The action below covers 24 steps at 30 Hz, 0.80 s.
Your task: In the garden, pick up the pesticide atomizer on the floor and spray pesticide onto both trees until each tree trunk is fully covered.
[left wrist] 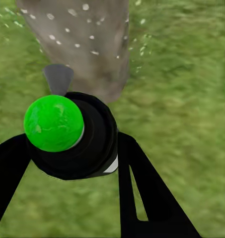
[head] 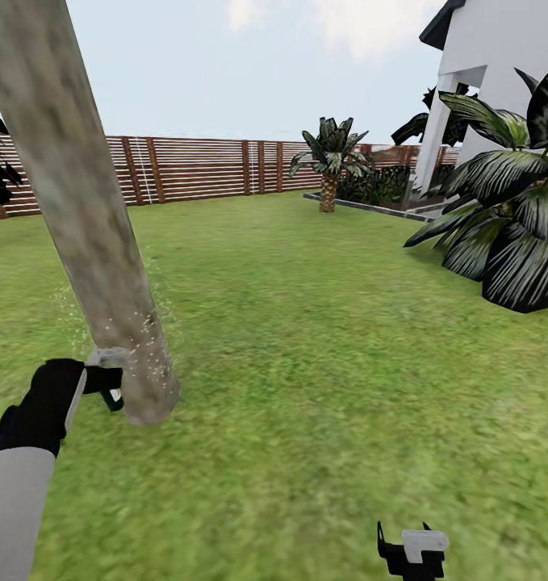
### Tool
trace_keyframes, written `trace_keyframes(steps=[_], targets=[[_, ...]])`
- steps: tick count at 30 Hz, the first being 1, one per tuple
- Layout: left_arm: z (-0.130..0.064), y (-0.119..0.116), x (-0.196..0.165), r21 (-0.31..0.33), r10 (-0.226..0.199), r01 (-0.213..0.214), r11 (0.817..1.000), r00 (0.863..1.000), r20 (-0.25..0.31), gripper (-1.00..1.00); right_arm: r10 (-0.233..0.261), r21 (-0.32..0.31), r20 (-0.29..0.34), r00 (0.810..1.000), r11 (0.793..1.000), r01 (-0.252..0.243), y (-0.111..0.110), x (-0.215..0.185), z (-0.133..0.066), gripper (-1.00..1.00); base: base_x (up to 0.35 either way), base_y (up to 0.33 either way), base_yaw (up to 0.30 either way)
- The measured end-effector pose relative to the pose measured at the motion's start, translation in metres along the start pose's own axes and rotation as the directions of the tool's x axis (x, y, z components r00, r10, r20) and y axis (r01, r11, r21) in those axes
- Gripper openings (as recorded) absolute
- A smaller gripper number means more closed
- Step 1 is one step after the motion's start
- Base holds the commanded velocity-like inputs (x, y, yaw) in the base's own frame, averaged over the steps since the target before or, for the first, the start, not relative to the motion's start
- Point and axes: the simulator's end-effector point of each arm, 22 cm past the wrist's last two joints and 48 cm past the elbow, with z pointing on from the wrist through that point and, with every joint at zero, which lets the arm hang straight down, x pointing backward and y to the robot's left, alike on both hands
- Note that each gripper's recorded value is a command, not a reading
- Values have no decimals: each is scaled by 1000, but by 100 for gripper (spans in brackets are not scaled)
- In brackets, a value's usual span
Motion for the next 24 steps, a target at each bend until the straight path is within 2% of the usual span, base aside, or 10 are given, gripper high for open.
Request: trace_keyframes(steps=[3, 5, 8, 11, 15, 17, 19, 20, 23, 24], targets=[[-10, 66, -6, -106, 12, -12, 994, 1000, 2, -100, 0, -1, 0, 1000, 1000, 0, 0, 0, 0, 100, 0, 0, 0], [-10, 64, -3, -96, 11, -11, 995, 1000, -2, -100, 0, -1, 0, 1000, 1000, 0, 1, 0, 0, 100, 0, 0, 0], [-5, 22, -8, -31, 4, -4, 1000, 1000, 4, -100, 0, 0, 0, 1000, 1000, 0, 0, 0, 0, 100, 0, 0, 0], [-6, 6, -16, -12, 8, -8, 1000, 1000, 12, -100, 0, 0, 0, 1000, 1000, 0, 0, 0, 0, 100, 0, 0, 0], [-9, 26, -10, -51, 7, -8, 999, 1000, -21, -100, -1, -1, -1, 1000, 1000, 1, 0, 0, 0, 100, 0, 0, 0], [-13, 56, -11, -98, 10, -12, 995, 1000, -23, -100, -1, 0, -1, 1000, 1000, 1, 0, 0, 0, 100, 0, 0, 0], [-14, 59, -10, -97, 10, -13, 995, 1000, -25, -100, 0, -1, -1, 1000, 1000, 0, 1, 0, 0, 100, 0, 0, 0], [-13, 57, -10, -93, 8, -10, 996, 1000, -25, -100, 0, -1, -1, 1000, 1000, 0, 1, 0, 0, 100, 0, 0, 0], [-8, -6, -15, 3, 19, -19, 1000, 1000, -18, -100, 0, -1, -1, 1000, 1000, 0, 1, 0, 0, 100, 0, 0, 0], [-9, -12, -22, 8, 24, -24, 1000, 1000, -10, -100, 0, -1, -1, 1000, 1000, 0, 1, 0, 0, 100, 0, 0, 0]])
